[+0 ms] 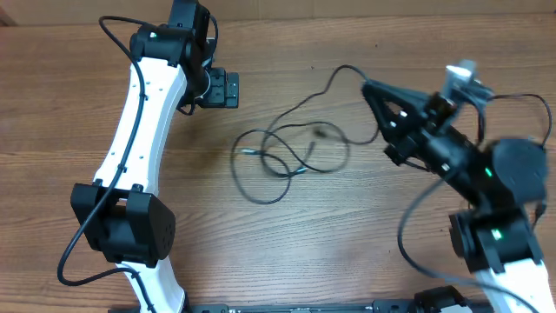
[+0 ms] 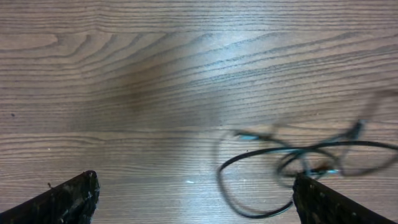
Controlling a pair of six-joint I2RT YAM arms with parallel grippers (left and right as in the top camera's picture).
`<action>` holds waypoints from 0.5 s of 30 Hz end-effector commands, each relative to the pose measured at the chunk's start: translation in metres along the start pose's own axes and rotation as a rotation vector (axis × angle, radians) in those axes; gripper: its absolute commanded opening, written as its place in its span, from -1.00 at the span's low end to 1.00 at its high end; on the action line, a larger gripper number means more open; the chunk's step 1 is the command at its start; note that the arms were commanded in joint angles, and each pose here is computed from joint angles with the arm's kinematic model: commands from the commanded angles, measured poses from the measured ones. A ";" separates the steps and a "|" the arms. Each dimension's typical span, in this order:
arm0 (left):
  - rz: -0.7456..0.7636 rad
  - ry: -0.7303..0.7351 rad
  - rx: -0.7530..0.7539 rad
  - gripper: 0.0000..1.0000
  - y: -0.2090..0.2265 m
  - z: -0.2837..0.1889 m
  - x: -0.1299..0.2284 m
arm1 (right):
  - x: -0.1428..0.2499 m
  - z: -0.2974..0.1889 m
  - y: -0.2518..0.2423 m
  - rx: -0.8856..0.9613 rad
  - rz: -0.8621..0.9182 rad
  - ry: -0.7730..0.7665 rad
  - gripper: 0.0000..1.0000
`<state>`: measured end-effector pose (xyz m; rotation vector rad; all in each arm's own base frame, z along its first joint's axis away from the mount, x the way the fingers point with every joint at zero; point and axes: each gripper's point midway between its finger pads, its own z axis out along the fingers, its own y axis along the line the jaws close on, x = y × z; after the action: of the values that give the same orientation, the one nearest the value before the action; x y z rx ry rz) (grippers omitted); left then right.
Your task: Untangle cables
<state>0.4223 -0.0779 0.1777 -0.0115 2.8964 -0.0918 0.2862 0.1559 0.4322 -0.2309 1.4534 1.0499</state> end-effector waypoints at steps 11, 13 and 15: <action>-0.011 0.034 0.136 0.99 -0.022 0.000 0.006 | -0.126 -0.031 0.066 -0.012 -0.171 -0.361 -0.93; -0.011 0.036 0.142 0.99 -0.023 0.000 0.006 | -0.140 -0.030 0.075 -0.035 -0.191 -0.395 -0.92; -0.011 0.041 0.146 0.99 -0.023 0.000 0.007 | -0.157 -0.026 0.083 -0.056 -0.207 -0.426 -0.93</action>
<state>0.4179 -0.0967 0.1788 0.0089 2.9106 -0.2534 0.2458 0.1213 0.5738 -0.1935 1.0597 0.9238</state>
